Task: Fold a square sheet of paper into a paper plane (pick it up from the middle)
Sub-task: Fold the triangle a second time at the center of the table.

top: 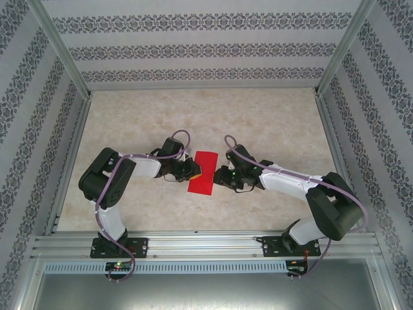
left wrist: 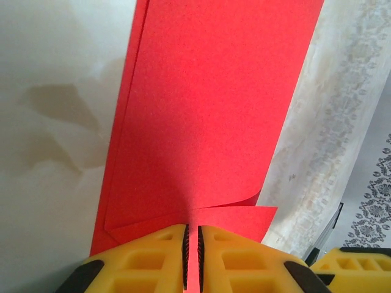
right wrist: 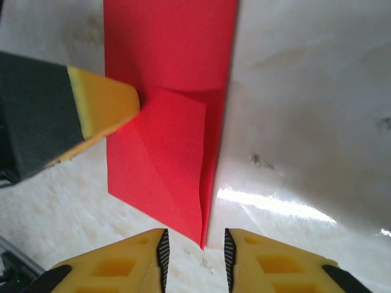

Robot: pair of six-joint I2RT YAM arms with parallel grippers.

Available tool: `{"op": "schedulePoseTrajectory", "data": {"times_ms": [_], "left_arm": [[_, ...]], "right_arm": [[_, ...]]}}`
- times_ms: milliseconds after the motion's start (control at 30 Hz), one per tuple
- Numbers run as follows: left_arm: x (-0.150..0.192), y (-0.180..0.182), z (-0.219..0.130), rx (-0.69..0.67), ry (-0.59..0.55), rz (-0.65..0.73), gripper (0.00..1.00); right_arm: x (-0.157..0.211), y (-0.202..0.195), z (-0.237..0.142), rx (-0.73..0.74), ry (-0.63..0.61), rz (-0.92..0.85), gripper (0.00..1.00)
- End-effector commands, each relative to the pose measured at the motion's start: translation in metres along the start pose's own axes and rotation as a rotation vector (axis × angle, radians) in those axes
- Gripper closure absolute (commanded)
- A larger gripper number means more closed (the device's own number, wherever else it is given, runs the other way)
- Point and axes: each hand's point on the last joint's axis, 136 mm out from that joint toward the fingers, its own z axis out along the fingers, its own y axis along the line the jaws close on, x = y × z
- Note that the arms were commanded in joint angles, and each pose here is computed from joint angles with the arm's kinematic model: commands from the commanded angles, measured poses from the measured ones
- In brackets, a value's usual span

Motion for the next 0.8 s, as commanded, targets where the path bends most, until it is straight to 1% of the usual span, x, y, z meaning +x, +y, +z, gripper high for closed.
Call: {"op": "schedulePoseTrajectory", "data": {"times_ms": [0, 100, 233, 300, 400, 500, 767], "left_arm": [[0.015, 0.028, 0.0, -0.107, 0.007, -0.063, 0.84], [0.018, 0.031, -0.001, -0.112, 0.01, -0.061, 0.84], [0.017, 0.027, -0.002, -0.097, 0.007, -0.056, 0.84], [0.015, 0.024, -0.002, -0.096, 0.009, -0.045, 0.84], [0.012, 0.021, -0.002, -0.098, 0.012, -0.038, 0.84], [0.011, 0.02, -0.002, -0.095, 0.008, -0.035, 0.83], [0.01, 0.018, -0.003, -0.095, 0.002, -0.027, 0.83]], "right_arm": [[-0.012, 0.006, 0.001, -0.01, -0.059, 0.035, 0.66], [-0.012, 0.007, 0.005, -0.017, -0.051, 0.044, 0.63], [-0.012, 0.01, 0.012, -0.037, -0.04, 0.053, 0.61], [-0.012, 0.011, 0.013, -0.041, -0.041, 0.056, 0.58], [-0.012, 0.009, 0.013, -0.037, -0.042, 0.055, 0.58], [-0.014, 0.006, 0.012, -0.034, -0.053, 0.064, 0.53], [-0.013, 0.017, 0.025, -0.09, -0.006, 0.061, 0.52]]}}
